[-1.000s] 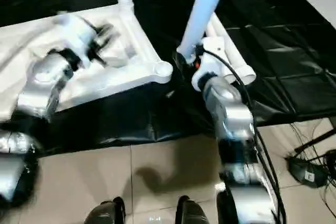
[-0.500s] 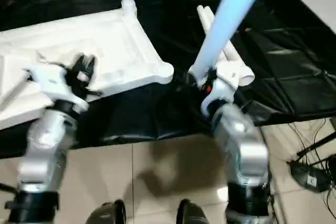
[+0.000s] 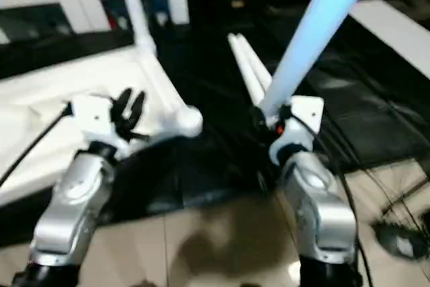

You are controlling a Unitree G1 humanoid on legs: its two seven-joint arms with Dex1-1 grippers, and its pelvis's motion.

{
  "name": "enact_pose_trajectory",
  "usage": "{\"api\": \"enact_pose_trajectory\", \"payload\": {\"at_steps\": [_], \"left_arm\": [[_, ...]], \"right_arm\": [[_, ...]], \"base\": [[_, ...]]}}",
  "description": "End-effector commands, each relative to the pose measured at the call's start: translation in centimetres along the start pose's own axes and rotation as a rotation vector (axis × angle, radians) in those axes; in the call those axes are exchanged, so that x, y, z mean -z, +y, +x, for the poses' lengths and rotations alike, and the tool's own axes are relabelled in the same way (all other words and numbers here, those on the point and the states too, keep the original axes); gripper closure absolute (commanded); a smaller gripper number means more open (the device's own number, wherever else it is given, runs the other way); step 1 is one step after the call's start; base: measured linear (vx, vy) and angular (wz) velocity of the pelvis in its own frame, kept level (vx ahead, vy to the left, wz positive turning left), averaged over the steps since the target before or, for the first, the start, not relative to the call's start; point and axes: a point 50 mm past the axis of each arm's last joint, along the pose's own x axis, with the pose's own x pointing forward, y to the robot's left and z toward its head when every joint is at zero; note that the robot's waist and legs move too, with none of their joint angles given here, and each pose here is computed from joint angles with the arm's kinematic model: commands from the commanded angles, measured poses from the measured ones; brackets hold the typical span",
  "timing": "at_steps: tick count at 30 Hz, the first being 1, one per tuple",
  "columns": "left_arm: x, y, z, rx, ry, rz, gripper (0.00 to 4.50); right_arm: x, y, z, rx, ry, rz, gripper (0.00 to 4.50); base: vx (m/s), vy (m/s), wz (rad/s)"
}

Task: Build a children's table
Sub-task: Insert table leg to table base

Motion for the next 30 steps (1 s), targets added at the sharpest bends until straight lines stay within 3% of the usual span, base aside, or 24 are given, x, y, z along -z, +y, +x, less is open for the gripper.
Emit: {"api": "enact_pose_trajectory", "payload": {"at_steps": [1, 7, 10, 16, 21, 23, 24, 27, 30], "left_arm": [[-0.2, 0.2, -0.3, -0.019, 0.006, 0.007, 3.28], [-0.4, 0.5, -0.9, -0.058, 0.008, 0.028, 3.28], [-0.4, 0.7, -1.0, -0.075, 0.017, 0.035, 3.28], [-0.3, 0.5, -1.1, -0.022, 0.023, 0.001, 3.28], [0.1, -0.7, -1.7, 0.146, 0.065, -0.068, 3.28], [-0.1, -1.0, -1.7, 0.206, 0.057, -0.096, 3.01], [-0.9, -1.6, -1.4, 0.305, 0.035, -0.173, 2.94], [-2.3, -2.5, -1.0, 0.469, -0.006, -0.281, 2.81], [-3.9, -3.2, -0.3, 0.7, -0.021, -0.336, 2.47]], "right_arm": [[-0.5, 0.4, -0.2, -0.033, -0.003, -0.046, 1.8], [-0.4, 1.8, -0.2, -0.14, 0.006, -0.041, 1.8], [-0.5, 2.2, -0.3, -0.168, -0.014, 0.03, 1.8], [-0.7, 2.0, -0.4, -0.209, -0.009, -0.031, 1.8], [-1.1, 1.3, -0.4, -0.231, 0.008, -0.065, 1.8], [-1.2, 1.1, -0.4, -0.244, 0.023, -0.07, 1.8], [-1.4, 1.0, -0.3, -0.3, 0.048, -0.056, 1.8], [-1.6, 1.1, -0.2, -0.406, 0.092, -0.044, 1.8], [-1.7, 0.6, 0.3, -0.468, 0.198, 0.026, 1.8]], "base": [[0.264, -0.006, 0.14], [0.225, 0.038, 0.72], [0.094, -0.137, 0.17], [0.075, -0.034, 0.19], [-0.174, -0.007, 0.0], [-0.082, 0.022, 0.16], [-0.097, 0.024, 0.14], [-0.103, 0.02, 0.08], [-0.107, 0.046, -0.06]]}}
